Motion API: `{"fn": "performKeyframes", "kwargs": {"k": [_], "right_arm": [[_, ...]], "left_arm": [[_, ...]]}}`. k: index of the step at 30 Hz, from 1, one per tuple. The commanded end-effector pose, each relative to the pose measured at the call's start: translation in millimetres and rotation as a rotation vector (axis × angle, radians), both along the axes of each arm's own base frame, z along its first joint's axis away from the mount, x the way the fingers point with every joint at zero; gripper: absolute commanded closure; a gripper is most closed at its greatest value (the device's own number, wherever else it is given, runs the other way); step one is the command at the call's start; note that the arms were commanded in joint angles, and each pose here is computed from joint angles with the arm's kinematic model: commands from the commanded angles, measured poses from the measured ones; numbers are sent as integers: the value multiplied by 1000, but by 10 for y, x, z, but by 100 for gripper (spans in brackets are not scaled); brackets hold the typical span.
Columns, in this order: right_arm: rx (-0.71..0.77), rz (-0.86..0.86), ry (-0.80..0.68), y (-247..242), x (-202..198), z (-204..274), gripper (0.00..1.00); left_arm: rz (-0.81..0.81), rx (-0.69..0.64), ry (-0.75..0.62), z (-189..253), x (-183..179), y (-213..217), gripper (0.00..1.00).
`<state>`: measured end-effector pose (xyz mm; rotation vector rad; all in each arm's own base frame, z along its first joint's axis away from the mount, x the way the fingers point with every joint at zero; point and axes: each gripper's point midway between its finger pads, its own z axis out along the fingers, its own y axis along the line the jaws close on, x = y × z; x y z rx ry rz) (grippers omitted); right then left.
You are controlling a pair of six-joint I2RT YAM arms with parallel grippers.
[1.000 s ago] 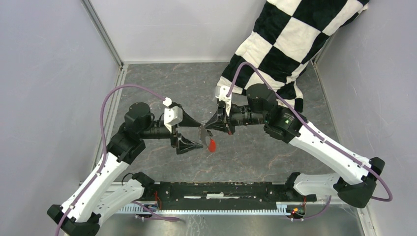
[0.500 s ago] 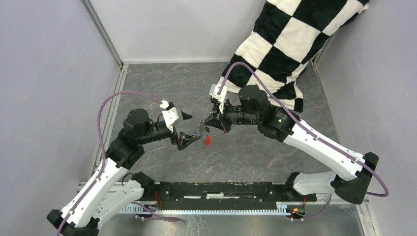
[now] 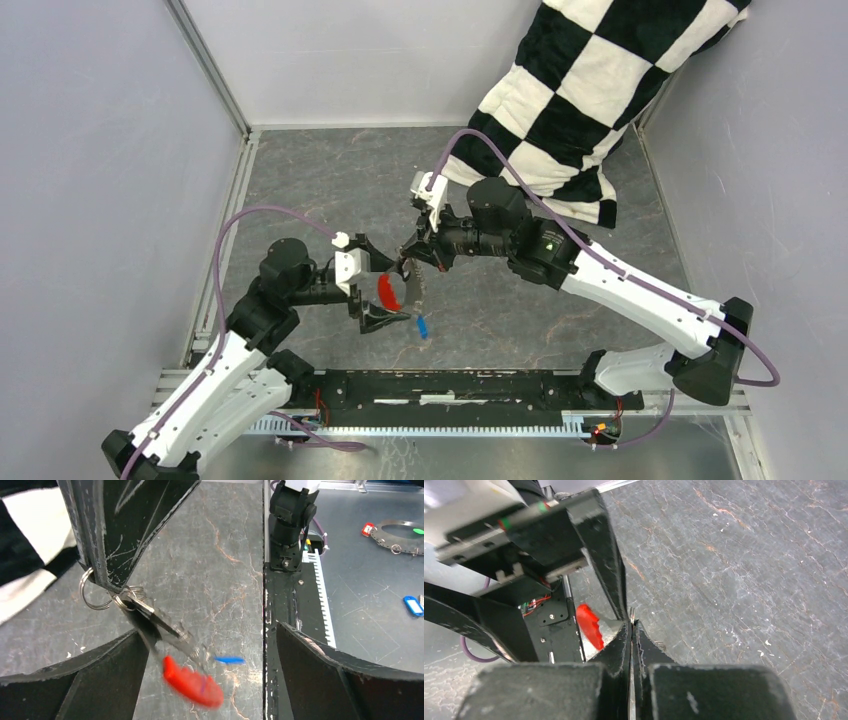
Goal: Put the keys on the keyring
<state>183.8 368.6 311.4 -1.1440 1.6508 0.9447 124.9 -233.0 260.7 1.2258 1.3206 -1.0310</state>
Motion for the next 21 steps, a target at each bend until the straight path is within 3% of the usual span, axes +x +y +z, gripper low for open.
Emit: {"fn": "performKeyframes", "kwargs": {"k": [1,3,5,11,14,17,19,21], "right_arm": [[143,-27,-54,147,45,446,100],[157,-40,-53,151,55,467,100],[169,-44,-53,147,53,479,100],[161,-42,-49,115,31,448,100],[169,-48,-51,80,15,467,100],[181,-57,-53,50,15,512,100],[177,-56,-51,44,4,503,99],[169,-61,-48,21,6,479,86]], "left_arm": [[21,-71,-20,133,104,-71,0],[68,-67,-31,127,207,-65,1],[102,-40,-68,92,283,-35,11],[75,15,-151,32,211,37,63],[25,31,-176,-22,115,50,85],[-1,41,-184,-48,77,49,87],[-9,39,-185,-26,74,40,95],[-26,34,-186,9,57,25,98]]}}
